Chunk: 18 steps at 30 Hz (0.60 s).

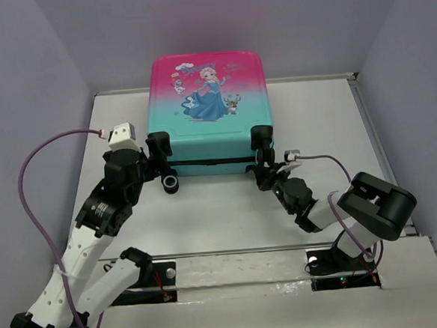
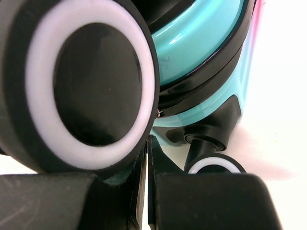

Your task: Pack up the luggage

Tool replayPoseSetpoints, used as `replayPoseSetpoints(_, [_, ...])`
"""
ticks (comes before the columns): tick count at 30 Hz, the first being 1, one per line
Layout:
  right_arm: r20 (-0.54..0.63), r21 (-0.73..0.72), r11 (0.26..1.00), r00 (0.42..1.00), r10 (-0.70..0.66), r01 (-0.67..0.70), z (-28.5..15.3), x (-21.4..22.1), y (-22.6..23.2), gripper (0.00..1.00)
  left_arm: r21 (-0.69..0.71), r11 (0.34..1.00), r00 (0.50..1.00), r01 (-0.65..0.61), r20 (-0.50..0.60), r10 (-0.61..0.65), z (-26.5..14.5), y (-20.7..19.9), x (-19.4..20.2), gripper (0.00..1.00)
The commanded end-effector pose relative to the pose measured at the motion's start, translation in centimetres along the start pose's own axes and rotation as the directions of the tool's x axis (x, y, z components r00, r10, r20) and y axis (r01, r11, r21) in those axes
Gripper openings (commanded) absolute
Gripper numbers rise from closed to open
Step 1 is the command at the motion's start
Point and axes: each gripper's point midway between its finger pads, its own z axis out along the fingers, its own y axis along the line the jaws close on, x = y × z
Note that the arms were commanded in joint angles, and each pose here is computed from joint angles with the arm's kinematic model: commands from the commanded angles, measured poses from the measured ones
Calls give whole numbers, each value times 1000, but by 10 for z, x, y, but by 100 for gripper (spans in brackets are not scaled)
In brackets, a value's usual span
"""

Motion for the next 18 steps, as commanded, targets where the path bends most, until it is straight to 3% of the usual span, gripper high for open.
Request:
replayPoseSetpoints(1, [17,-162,987,1000,10,-7,4,-17,45,7,-123,992,1000,7,-20,-9,-12,26,4,99])
replayPoseSetpoints(5, [17,-184,983,1000,18,-14,7,-15,50,7,-30,998,985,-53,-164,47,4,5,33,99])
replayPoseSetpoints(8, [6,-195,981,1000,18,-16,9,-13,53,7,11,996,973,-93,-213,93,21,-4,46,99])
replayPoseSetpoints(18, [6,-214,977,1000,-17,18,2,-19,56,7,-47,989,961,-139,-248,123,69,6,51,99])
